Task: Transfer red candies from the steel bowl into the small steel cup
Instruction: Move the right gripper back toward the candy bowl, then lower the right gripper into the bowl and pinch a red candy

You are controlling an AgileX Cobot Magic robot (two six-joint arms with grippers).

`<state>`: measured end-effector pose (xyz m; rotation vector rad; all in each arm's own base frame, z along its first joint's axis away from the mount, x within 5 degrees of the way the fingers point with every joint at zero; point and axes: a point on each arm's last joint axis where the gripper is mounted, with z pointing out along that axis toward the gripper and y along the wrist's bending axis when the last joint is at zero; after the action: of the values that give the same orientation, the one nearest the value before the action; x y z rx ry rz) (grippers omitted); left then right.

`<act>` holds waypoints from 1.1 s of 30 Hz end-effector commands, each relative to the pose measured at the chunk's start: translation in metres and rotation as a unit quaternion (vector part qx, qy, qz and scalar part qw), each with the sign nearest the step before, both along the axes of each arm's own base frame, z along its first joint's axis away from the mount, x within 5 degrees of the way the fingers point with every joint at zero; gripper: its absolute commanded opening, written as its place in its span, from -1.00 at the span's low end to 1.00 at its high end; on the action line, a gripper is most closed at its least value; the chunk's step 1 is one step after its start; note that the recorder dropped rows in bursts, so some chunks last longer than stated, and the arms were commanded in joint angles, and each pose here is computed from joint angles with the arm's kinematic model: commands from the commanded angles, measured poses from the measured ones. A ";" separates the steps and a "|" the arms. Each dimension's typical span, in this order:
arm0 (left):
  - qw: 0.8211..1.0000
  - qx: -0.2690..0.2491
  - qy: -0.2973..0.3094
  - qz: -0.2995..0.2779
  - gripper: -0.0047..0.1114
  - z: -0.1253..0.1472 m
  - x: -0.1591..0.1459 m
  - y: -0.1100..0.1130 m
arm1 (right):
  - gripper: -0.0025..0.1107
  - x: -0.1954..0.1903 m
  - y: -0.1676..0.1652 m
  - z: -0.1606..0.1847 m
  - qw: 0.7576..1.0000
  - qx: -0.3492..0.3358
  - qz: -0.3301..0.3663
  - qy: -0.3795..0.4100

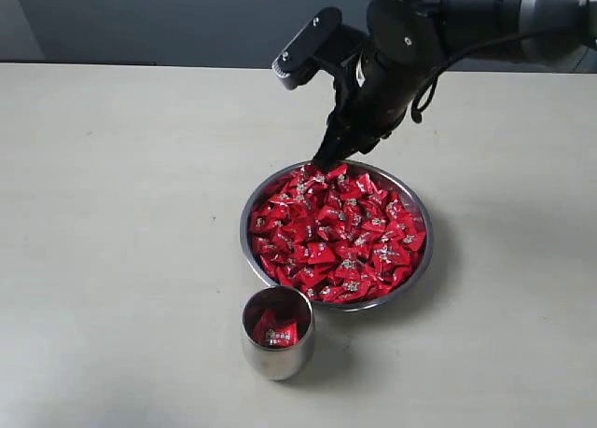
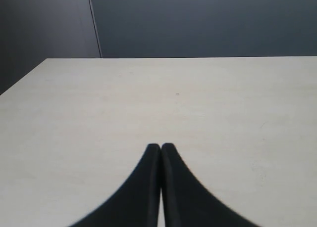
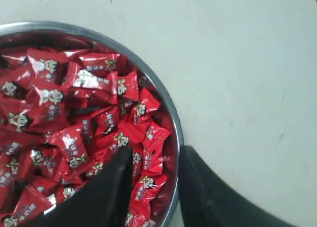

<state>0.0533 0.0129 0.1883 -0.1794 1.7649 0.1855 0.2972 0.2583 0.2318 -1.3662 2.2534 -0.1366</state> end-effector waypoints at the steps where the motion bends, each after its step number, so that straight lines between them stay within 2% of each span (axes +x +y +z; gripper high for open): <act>1: 1.000 0.000 -0.001 0.001 -0.91 -0.001 0.000 0.000 | -0.41 0.003 0.003 0.001 1.000 -0.006 0.000 0.023; 8: 1.000 0.000 -0.001 0.001 -0.91 -0.001 0.000 0.000 | -0.41 0.002 0.006 -0.030 0.993 -0.065 0.048 0.082; 14: 1.000 0.000 -0.001 0.001 -0.91 -0.001 0.000 0.000 | -0.41 -0.010 0.012 -0.036 0.983 -0.052 0.097 0.147; 21: 1.000 0.000 -0.001 0.001 -0.91 -0.001 0.000 0.000 | -0.41 -0.007 0.015 -0.038 0.984 -0.044 0.110 0.130; 28: 1.000 0.000 -0.001 0.001 -0.91 -0.001 0.000 0.000 | -0.41 -0.002 0.017 -0.059 0.981 -0.068 0.115 0.139; 33: 1.000 0.000 -0.001 0.001 -0.91 -0.001 0.000 0.000 | -0.41 0.005 0.020 -0.053 0.983 -0.073 0.120 0.119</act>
<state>0.0533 0.0129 0.1883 -0.1794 1.7649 0.1855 0.2959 0.2767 0.1704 -1.8127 2.3229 -0.0337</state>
